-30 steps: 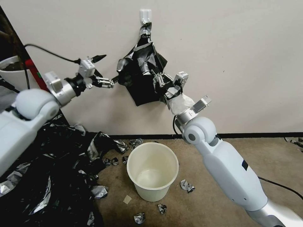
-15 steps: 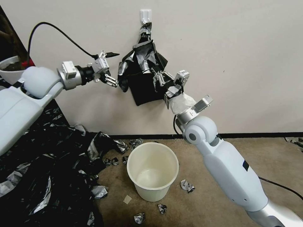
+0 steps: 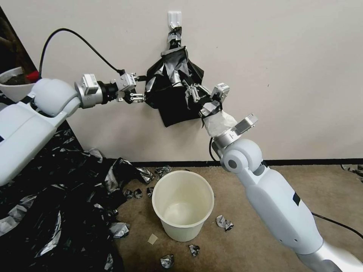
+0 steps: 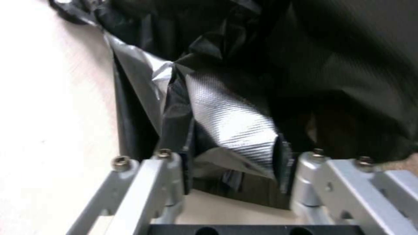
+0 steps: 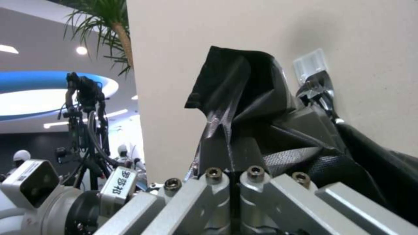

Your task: Place a trash bag onto the trash bin.

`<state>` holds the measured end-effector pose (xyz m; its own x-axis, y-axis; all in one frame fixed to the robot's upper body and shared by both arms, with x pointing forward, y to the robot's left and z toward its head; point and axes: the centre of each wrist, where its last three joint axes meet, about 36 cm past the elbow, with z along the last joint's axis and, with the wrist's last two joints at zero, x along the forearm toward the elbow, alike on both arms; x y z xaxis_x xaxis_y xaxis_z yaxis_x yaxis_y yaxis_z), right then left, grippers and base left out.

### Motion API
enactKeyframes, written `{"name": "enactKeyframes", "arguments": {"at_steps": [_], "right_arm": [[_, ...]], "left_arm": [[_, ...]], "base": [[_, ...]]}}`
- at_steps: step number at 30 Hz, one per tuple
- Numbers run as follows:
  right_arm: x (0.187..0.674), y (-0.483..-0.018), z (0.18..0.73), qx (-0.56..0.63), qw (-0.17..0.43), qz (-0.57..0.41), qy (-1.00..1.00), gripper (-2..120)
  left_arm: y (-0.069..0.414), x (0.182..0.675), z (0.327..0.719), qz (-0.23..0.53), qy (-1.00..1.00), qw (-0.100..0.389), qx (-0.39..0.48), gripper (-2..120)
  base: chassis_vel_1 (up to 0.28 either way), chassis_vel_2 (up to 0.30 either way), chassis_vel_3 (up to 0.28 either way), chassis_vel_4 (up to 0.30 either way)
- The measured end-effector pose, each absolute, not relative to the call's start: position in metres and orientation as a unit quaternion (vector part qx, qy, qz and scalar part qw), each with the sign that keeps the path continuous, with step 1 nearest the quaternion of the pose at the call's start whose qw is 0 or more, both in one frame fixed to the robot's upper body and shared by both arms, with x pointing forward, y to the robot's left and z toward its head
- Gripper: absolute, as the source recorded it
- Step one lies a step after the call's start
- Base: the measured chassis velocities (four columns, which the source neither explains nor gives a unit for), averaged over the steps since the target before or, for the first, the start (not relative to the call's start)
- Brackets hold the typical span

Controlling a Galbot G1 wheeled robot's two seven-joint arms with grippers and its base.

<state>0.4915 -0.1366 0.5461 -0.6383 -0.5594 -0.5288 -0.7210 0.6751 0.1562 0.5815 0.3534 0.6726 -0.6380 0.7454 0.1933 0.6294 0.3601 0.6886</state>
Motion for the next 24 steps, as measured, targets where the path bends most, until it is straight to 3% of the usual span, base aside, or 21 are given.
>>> {"name": "enactKeyframes", "arguments": {"at_steps": [7, 9, 13, 16, 24], "right_arm": [[0.492, -0.141, 0.54, -0.343, 0.224, 0.184, 0.894, 0], [0.488, -0.142, 0.534, -0.323, 0.213, 0.191, 0.902, 0], [0.481, -0.142, 0.526, -0.306, 0.199, 0.2, 0.909, 0], [0.461, -0.143, 0.514, -0.292, 0.175, 0.214, 0.916, 0], [0.415, -0.14, 0.502, -0.301, 0.156, 0.234, 0.911, 0]], "left_arm": [[0.354, 0.565, 0.654, 0.327, 0.851, 0.094, 0.399, 8], [0.352, 0.55, 0.642, 0.279, 0.871, 0.11, 0.389, 0], [0.347, 0.533, 0.62, 0.226, 0.889, 0.116, 0.381, 0], [0.34, 0.505, 0.576, 0.144, 0.918, 0.128, 0.346, 0], [0.332, 0.48, 0.552, 0.059, 0.941, 0.159, 0.294, 0]], "base": [[0.0, 0.0, 0.0, 0.0], [0.0, 0.0, 0.0, 0.0], [0.0, 0.0, 0.0, 0.0], [0.0, 0.0, 0.0, 0.0], [0.0, 0.0, 0.0, 0.0]]}}
